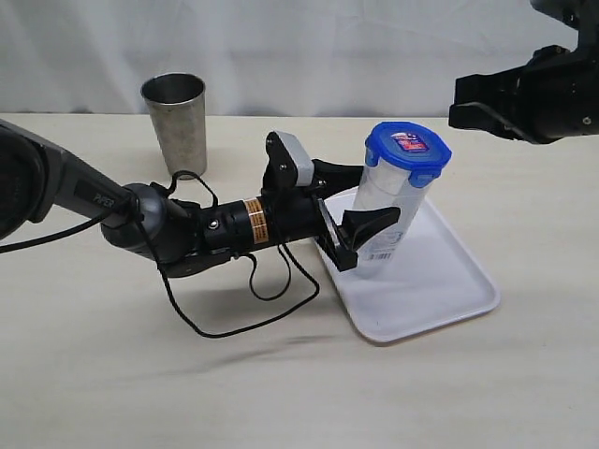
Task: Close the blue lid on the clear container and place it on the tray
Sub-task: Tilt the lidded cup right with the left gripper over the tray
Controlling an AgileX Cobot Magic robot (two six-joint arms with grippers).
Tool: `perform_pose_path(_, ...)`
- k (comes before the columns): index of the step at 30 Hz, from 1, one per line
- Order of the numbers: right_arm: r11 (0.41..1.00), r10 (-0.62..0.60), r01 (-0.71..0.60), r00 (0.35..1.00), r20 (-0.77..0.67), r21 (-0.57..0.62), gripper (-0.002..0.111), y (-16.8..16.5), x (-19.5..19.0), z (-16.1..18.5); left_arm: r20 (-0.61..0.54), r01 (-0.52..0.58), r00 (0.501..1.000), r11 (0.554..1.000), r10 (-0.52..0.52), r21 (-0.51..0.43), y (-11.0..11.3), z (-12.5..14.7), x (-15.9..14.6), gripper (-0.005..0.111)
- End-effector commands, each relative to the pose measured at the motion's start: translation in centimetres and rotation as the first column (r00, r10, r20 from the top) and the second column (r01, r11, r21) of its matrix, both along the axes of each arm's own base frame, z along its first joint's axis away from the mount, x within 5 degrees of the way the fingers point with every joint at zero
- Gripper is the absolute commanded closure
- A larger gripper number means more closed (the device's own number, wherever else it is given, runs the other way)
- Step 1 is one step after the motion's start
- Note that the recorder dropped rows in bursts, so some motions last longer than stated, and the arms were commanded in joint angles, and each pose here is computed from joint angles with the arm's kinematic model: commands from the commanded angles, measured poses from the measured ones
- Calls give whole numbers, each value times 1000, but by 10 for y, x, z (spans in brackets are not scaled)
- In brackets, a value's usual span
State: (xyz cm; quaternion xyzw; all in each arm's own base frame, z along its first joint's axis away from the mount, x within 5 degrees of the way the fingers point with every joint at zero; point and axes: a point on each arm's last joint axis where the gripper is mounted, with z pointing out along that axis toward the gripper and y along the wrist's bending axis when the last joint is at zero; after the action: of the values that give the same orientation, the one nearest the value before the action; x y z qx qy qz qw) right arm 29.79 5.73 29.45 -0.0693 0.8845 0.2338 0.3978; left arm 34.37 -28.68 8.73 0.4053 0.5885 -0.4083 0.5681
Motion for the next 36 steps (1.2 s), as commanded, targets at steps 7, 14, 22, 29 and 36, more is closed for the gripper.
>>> perform_pose_path(7, 1000, 1, 0, 1000, 2, -27, 104, -2, 0, -2, 7, 14, 1000, 997, -13, -73, -3, -8, 5, 107)
perform_pose_path(14, 1000, 16, -17, 998, -60, -24, 104, 0, 7, -17, 8, 34, 999, 998, -33, -43, -4, -10, 4, 107)
perform_pose_path(22, 999, 37, -39, 993, -115, -15, 104, 2, 12, -32, 22, 81, 997, 996, -80, -26, -5, -12, 0, 107)
perform_pose_path(29, 999, 35, -36, 999, -9, -26, 104, 3, 9, -6, 115, 60, 991, 993, -72, 106, 11, 7, 14, 107)
perform_pose_path(36, 998, -28, 39, 974, 225, -42, 104, -5, -15, 50, 416, -22, 905, 965, -92, 261, 19, 55, 24, 107)
